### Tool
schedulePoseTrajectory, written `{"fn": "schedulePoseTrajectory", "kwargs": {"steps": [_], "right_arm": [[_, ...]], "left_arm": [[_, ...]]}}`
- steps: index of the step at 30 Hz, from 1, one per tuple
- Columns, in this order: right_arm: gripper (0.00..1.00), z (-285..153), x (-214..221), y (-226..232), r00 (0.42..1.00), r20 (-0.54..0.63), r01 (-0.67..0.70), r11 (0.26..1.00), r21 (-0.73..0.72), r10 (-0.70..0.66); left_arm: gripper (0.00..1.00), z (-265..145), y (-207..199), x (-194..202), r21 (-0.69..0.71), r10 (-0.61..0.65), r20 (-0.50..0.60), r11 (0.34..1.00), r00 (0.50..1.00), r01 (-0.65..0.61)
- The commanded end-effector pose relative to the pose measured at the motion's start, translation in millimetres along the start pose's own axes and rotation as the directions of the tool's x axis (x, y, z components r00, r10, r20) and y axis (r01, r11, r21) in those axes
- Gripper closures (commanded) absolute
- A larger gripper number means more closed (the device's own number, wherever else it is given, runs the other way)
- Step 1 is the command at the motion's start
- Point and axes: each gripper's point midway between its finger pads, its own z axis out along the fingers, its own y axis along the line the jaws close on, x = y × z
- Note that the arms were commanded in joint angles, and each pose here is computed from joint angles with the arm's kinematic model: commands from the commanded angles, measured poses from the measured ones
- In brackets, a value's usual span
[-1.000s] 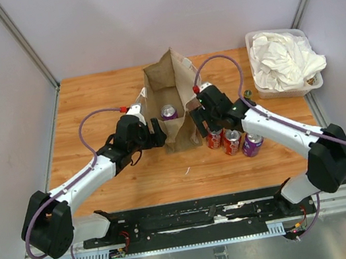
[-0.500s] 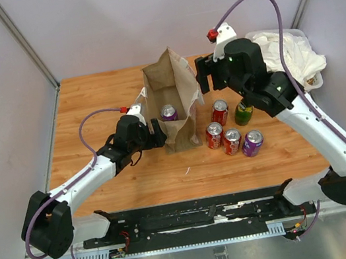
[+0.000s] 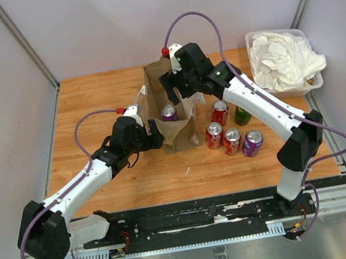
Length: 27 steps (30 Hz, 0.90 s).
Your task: Take the beverage out of the canvas bag
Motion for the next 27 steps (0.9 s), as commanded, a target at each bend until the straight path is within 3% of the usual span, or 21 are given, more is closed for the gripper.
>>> {"fn": "schedulePoseTrajectory", "kwargs": {"steps": [1, 8, 22, 27], "right_arm": [[0.11, 13, 17, 17, 0.999, -0.052, -0.005, 0.999, -0.054, 0.002], [0.0, 43, 63, 19, 0.988, -0.156, -0.009, 0.999, -0.047, 0.002], [0.01, 73, 120, 34, 0.952, -0.295, 0.06, 0.995, -0.076, -0.08], [0.02, 76, 127, 39, 0.946, -0.311, 0.073, 0.994, -0.083, -0.096]], "left_arm": [[0.15, -7, -2, 6, 0.009, 0.018, -0.036, 1.0, 0.999, -0.018], [0.14, -11, -6, -4, 0.017, 0.013, -0.007, 1.0, 1.0, -0.013], [0.1, -17, -23, -51, 0.051, -0.055, 0.138, 0.998, 0.989, 0.049], [0.01, -27, -18, -73, 0.028, -0.127, 0.245, 0.992, 0.961, 0.124]]}}
